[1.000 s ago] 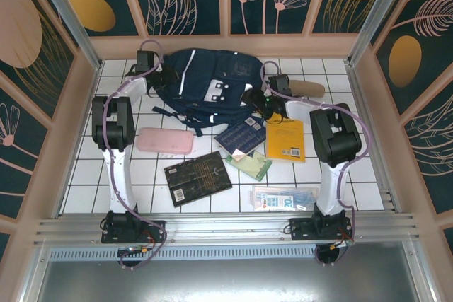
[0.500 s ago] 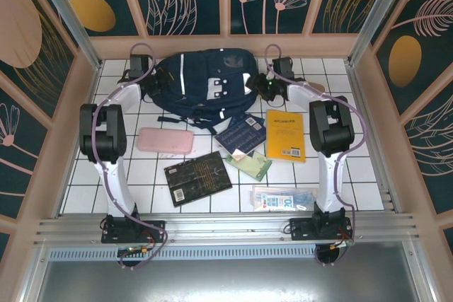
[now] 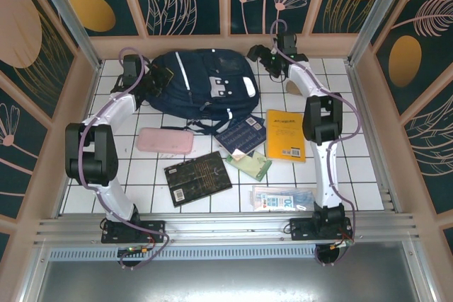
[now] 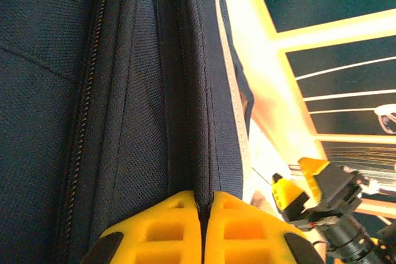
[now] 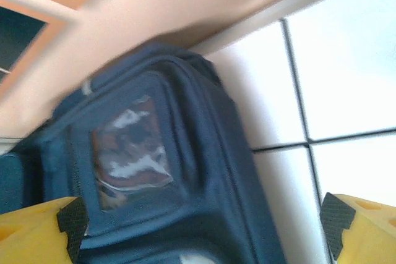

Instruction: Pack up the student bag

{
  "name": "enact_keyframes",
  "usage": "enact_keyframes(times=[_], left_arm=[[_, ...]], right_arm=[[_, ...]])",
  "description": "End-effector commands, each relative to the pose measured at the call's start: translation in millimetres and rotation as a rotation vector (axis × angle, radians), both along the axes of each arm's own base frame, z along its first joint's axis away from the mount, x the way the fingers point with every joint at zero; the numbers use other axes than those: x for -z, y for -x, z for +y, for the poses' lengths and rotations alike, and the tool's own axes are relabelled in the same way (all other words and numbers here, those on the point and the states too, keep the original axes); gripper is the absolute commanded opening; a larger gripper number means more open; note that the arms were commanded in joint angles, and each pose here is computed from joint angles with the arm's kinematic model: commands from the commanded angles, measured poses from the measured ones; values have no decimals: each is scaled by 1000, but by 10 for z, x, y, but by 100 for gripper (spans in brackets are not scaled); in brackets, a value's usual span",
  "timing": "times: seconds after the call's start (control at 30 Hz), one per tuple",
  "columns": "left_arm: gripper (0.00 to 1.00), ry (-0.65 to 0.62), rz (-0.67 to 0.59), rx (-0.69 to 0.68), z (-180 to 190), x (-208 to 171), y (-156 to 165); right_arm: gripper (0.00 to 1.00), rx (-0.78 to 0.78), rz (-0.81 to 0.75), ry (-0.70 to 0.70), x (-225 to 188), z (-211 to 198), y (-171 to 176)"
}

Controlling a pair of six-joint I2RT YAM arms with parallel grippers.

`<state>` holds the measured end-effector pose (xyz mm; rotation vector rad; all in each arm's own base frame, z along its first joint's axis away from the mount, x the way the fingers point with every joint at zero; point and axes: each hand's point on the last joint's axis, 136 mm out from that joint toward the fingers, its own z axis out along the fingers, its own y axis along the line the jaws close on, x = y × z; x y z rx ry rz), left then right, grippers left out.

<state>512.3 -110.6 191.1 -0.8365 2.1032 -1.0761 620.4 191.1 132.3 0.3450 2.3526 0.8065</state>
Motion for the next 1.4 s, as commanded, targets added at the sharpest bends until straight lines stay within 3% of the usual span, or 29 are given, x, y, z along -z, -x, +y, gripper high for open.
enact_keyframes(times=[0.0, 0.1, 0.23, 0.3, 0.37, 0.43, 0.57, 0.63, 0.7, 0.77, 1.0, 1.37], left_arm=[[0, 127, -184, 41, -265, -819, -57], [0, 123, -203, 36, -355, -944, -97], [0, 139, -224, 27, -450, -1119, -130], [0, 148, -222, 32, -515, -1171, -141], [0, 151, -221, 49, -597, -1209, -143], [0, 144, -216, 60, -649, -1219, -133], [0, 114, -201, 85, -681, -1218, -101], [0, 91, -191, 91, -677, -1220, -83], [0, 78, -193, 101, -684, -1248, -60], [0, 66, -190, 108, -686, -1255, -34], [0, 53, -174, 135, -763, -1190, 52], [0, 48, -158, 163, -887, -1109, 142]], right_arm=[[93, 62, -38, 99, -559, -82, 397], [89, 79, -17, -14, -675, 56, 874], [80, 115, 102, -266, -622, 347, 1480], [79, 70, 142, -395, -633, 594, 1700], [82, 7, 106, -437, -738, 804, 1799], [82, -126, -54, -363, -996, 1013, 1796], [82, -296, -464, 132, -1281, 1209, 1685], [84, -455, -700, 331, -1330, 1401, 1818], [86, -580, -934, 462, -1391, 1534, 2023], [88, -681, -1065, 501, -1409, 1620, 2173], [86, -754, -1043, 464, -1430, 1901, 1940], [80, -814, -941, 414, -1091, 2195, 1721]])
